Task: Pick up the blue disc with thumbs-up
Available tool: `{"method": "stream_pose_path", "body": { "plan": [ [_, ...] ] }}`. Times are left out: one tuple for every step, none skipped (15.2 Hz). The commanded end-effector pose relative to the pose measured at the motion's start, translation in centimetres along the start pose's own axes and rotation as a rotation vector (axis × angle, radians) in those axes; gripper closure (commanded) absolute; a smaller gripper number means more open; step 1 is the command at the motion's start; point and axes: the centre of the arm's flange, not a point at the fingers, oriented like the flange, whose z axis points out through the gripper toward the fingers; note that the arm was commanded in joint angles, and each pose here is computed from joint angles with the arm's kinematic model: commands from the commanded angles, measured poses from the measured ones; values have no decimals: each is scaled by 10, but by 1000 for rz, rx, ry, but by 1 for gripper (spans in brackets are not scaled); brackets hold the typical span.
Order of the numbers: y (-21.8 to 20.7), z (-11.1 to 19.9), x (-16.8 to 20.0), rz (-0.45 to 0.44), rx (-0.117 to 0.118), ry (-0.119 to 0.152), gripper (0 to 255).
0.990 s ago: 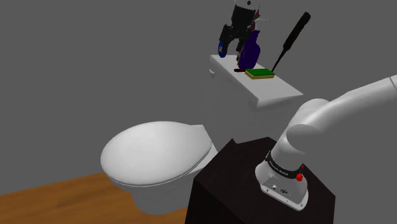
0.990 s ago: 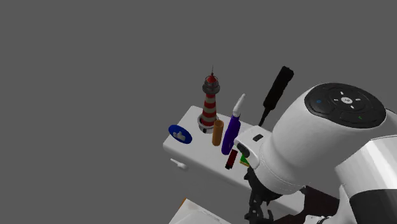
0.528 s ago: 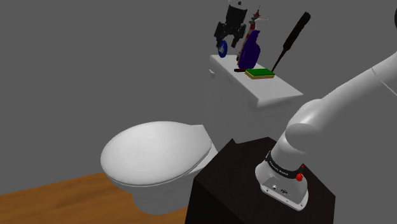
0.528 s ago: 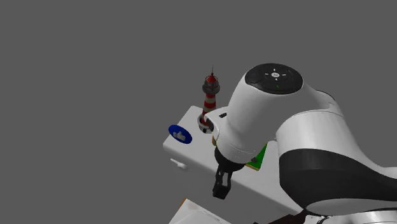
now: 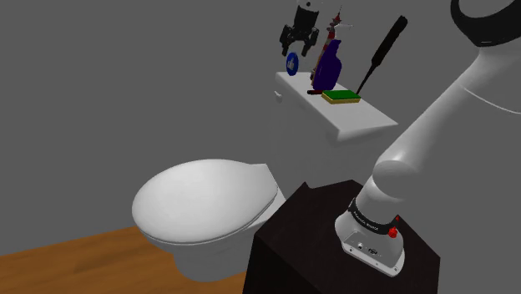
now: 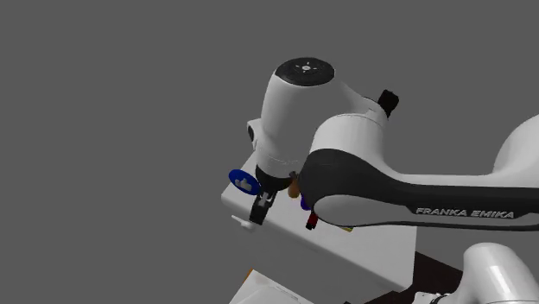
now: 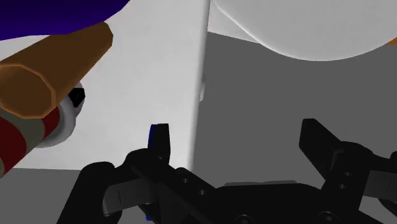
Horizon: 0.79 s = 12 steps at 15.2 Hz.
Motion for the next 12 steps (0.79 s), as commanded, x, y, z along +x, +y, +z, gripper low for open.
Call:
{"method": "stream_pose_path", "body": {
  "plan": [
    [12, 5, 23, 26, -4, 10, 0],
    [19, 6, 34, 39, -5, 15, 0],
    [26, 8, 44, 52, -6, 19, 0],
    [33, 9, 54, 65, -8, 24, 0],
    [41, 11, 64, 78, -9, 29, 0],
    [48, 12, 74, 91, -11, 33, 0],
    [56, 14, 83, 104, -12, 38, 0],
    [64, 15, 93, 117, -14, 42, 0],
    [68, 16, 98, 124, -14, 45, 0],
    [68, 21, 97, 124, -14, 45, 0],
    [68, 26, 97, 124, -14, 45, 0],
    [68, 31, 96, 124, -14, 45, 0]
  ]
}}
